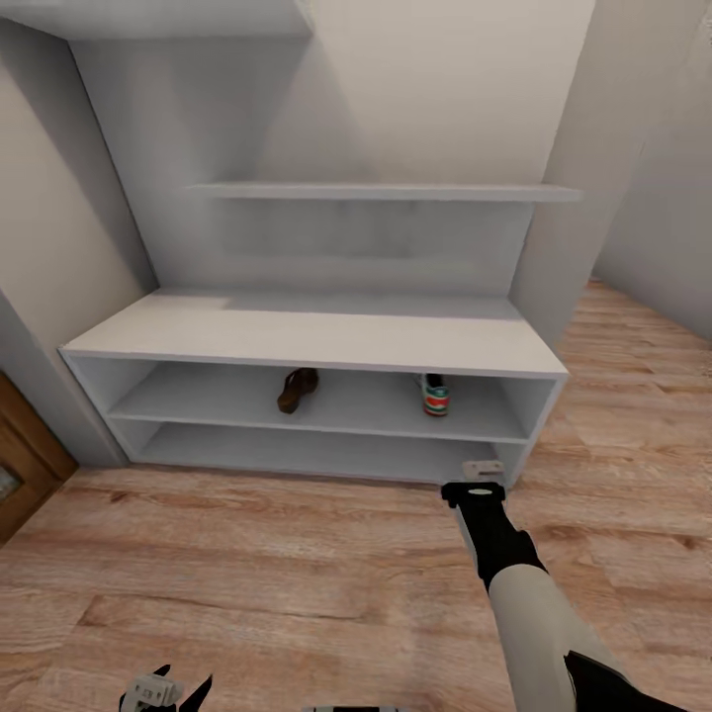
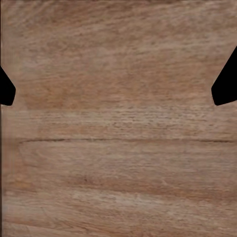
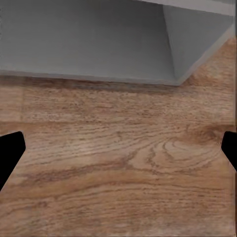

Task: Pick up the two gym shoes and the two sandals from the corridor floor and place them onto the hallstand (shoe rack) in the corridor, making sure they are on the rack and not on the floor. Arrange them so the two gym shoes are next to each other and the two sandals are next to each other.

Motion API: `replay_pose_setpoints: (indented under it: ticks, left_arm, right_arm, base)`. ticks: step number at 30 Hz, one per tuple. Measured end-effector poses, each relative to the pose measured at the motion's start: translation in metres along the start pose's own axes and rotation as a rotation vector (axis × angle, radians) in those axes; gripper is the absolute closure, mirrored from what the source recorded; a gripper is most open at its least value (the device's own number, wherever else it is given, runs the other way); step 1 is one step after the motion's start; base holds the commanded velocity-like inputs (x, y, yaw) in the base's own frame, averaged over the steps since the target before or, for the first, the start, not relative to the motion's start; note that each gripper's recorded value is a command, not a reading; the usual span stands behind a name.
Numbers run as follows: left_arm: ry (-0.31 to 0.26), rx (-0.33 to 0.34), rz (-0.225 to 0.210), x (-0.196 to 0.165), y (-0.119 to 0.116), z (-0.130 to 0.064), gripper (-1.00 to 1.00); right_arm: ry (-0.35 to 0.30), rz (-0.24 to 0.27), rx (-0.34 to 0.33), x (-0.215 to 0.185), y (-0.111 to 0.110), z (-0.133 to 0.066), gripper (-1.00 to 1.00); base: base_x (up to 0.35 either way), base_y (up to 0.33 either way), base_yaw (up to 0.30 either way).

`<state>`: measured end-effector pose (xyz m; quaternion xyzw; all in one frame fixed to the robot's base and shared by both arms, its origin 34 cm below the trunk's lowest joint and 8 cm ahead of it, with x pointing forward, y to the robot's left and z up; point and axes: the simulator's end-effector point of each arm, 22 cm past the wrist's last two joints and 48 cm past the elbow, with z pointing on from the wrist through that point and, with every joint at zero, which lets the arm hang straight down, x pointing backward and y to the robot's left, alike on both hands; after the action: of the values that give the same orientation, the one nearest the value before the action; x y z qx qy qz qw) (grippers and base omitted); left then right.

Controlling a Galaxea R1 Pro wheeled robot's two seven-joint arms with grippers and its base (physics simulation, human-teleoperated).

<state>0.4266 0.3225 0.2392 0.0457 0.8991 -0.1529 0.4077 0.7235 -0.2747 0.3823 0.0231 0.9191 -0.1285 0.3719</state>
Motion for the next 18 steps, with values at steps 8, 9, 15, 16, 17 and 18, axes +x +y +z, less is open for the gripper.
replay_pose_setpoints:
  ticks: [8, 9, 15, 16, 17, 18]
  left_arm:
    - [-0.004, -0.008, -0.003, -0.001, 0.003, -0.001, -1.00]
    - [-0.004, -0.008, -0.003, -0.001, 0.003, -0.001, -1.00]
    - [-0.006, -0.011, -0.003, -0.002, 0.005, -0.002, -1.00]
    - [-0.006, -0.011, -0.003, -0.002, 0.005, -0.002, -1.00]
    - [-0.006, -0.012, -0.003, -0.002, 0.005, -0.002, -1.00]
    - [-0.005, -0.012, -0.004, -0.002, 0.005, -0.002, -1.00]
  right_arm:
    - [0.035, -0.025, -0.052, 0.041, 0.026, 0.004, -1.00]
    - [0.034, -0.027, -0.062, 0.049, 0.031, 0.004, -1.00]
    - [0.014, -0.046, -0.125, 0.108, 0.050, 0.007, -1.00]
    - [0.014, -0.052, -0.129, 0.118, 0.048, 0.008, -1.00]
    - [0.015, -0.058, -0.133, 0.128, 0.045, 0.008, -1.00]
    - [0.014, -0.064, -0.141, 0.148, 0.039, 0.009, -1.00]
  base:
    - [-0.198, 0.000, 0.000]
    - [-0.048, 0.000, 0.000]
    - [-0.023, 0.000, 0.000]
    - [-0.010, 0.000, 0.000]
    - [-0.006, 0.000, 0.000]
    - [-0.005, 0.000, 0.000]
